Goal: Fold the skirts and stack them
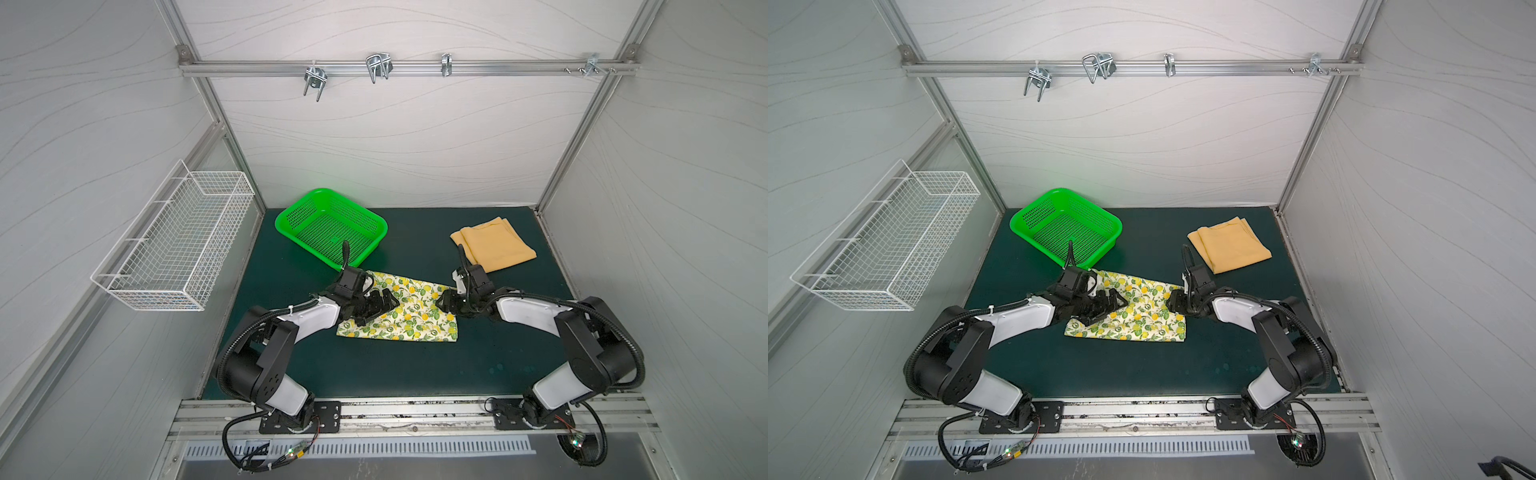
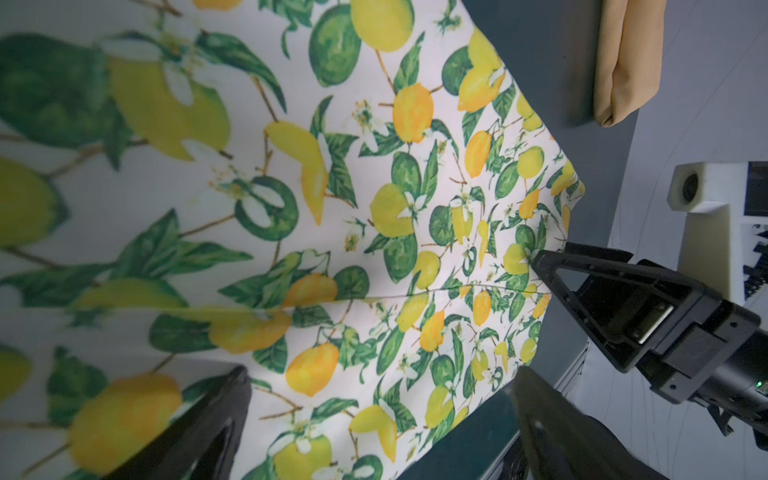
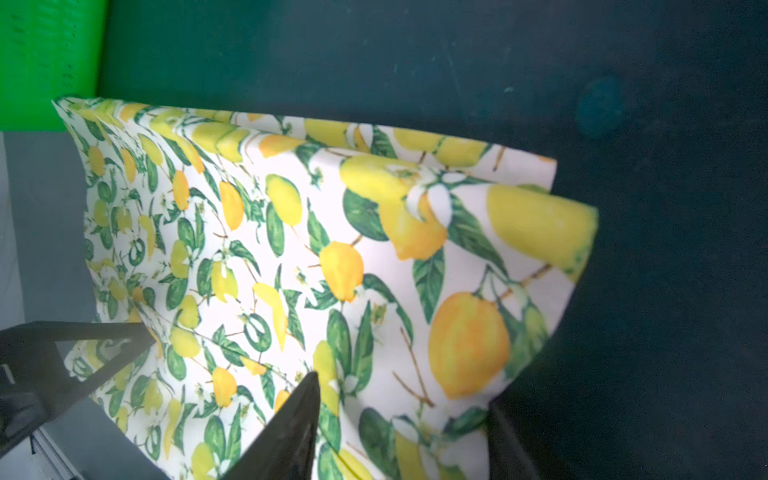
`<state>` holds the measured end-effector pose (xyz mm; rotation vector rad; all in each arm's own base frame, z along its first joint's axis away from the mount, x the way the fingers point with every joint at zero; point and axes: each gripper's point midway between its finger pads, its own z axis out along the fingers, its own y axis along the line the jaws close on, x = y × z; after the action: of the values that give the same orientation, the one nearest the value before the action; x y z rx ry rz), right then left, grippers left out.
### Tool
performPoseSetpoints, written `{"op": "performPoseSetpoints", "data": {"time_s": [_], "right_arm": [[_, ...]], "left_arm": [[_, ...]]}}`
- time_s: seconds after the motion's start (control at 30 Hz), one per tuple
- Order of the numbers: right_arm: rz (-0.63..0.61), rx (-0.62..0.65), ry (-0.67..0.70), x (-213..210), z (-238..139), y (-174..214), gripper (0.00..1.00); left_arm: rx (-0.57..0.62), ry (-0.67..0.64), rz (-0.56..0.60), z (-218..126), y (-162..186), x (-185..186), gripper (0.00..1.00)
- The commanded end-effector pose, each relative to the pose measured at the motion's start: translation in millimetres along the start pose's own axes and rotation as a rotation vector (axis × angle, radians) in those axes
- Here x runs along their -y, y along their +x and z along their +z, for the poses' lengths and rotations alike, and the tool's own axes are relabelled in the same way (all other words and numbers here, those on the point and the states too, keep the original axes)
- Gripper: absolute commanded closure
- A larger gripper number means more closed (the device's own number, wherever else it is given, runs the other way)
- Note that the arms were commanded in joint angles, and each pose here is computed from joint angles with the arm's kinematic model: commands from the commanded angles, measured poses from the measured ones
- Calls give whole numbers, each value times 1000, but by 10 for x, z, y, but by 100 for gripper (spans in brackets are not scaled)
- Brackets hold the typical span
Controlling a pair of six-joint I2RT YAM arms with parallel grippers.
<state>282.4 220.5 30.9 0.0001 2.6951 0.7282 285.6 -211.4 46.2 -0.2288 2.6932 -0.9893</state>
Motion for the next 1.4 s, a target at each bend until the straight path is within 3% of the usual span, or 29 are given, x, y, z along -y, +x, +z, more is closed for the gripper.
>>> {"op": "performPoseSetpoints", "data": {"time_s": [0.0,0.5,0.8,1.2,1.37], "right_arm": [[53,-184,119,353,1,619,35],[70,-116,169,466,-314,729,26],[72,-160,164,466,-133,867,27],[75,-171,149,390,5,849,43],[78,-175,149,395,38,853,67]], "left_arm": [[-22,-37,-34,86,103,-181,1],[-7,-43,-26,26,76,-154,1],[-6,-37,-23,25,57,-125,1],[-2,-37,-23,7,55,-117,1],[-4,-35,-22,5,60,-115,1]]}}
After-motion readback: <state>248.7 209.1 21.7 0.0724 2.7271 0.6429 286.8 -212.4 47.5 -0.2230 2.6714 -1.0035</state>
